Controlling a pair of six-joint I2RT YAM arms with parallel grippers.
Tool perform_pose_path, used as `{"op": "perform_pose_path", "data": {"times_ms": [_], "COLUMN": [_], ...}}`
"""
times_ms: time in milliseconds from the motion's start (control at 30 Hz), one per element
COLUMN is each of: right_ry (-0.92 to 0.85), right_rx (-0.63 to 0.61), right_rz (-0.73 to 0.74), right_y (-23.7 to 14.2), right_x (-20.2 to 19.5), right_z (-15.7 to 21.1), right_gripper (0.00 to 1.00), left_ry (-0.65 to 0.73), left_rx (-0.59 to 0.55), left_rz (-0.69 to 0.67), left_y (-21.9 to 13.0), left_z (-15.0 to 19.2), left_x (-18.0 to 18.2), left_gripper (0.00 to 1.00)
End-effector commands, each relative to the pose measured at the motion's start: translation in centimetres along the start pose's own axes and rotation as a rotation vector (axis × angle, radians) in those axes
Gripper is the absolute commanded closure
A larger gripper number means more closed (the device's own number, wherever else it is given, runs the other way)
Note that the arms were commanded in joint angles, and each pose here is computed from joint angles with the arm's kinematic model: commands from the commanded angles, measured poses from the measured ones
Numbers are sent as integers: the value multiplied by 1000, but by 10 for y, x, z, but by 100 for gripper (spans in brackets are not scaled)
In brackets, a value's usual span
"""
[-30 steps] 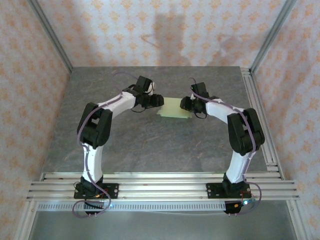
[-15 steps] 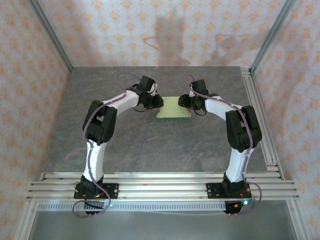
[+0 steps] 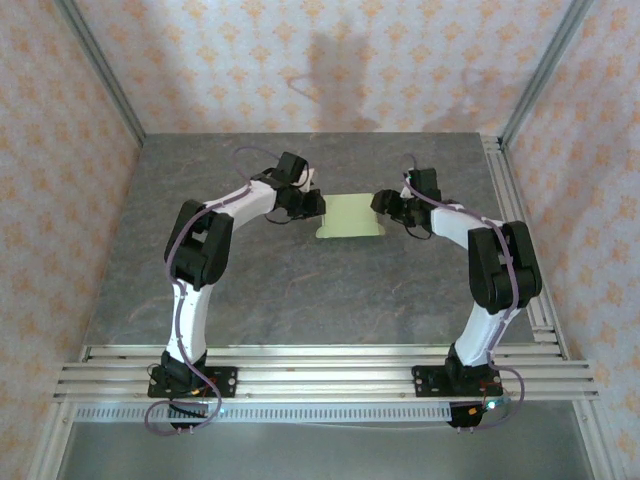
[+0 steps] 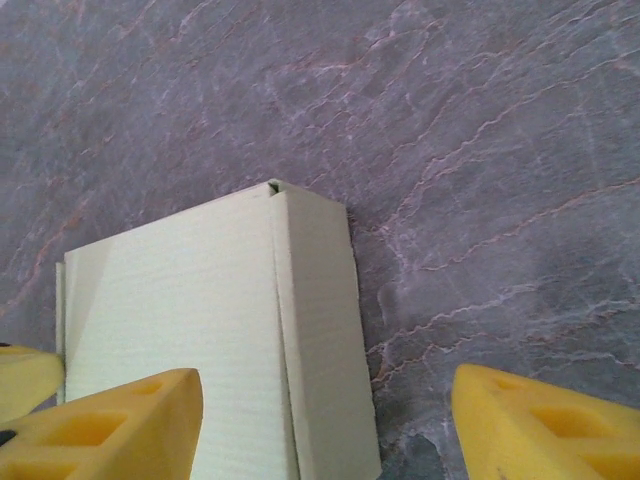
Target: Fold the paper box
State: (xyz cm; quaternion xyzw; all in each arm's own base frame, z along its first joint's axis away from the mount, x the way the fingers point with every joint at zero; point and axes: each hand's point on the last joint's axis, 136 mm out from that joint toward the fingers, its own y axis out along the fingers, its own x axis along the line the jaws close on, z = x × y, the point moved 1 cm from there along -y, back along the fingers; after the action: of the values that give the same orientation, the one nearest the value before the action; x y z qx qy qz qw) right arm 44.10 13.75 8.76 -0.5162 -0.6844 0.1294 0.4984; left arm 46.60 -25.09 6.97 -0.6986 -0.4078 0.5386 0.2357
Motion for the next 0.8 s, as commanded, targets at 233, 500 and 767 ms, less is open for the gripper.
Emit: {"op": "perform_pose_path", "data": {"times_ms": [233, 500, 767], "right_ry": [20, 35, 90], "right_rx": [-17, 41, 95], "right_rz": [-89, -155, -290], "right_y": [-3, 4, 17], "right_x": [11, 16, 31], "right_z": [-7, 4, 12], "right_gripper": [29, 13, 13], "left_ry": [-33, -52, -53], "left_rx": [51, 74, 86], "left_rz": [95, 140, 137], "left_y": [7, 9, 9], "left_z": [9, 11, 12], "left_x": [17, 24, 30], "left_gripper": [92, 95, 100]}}
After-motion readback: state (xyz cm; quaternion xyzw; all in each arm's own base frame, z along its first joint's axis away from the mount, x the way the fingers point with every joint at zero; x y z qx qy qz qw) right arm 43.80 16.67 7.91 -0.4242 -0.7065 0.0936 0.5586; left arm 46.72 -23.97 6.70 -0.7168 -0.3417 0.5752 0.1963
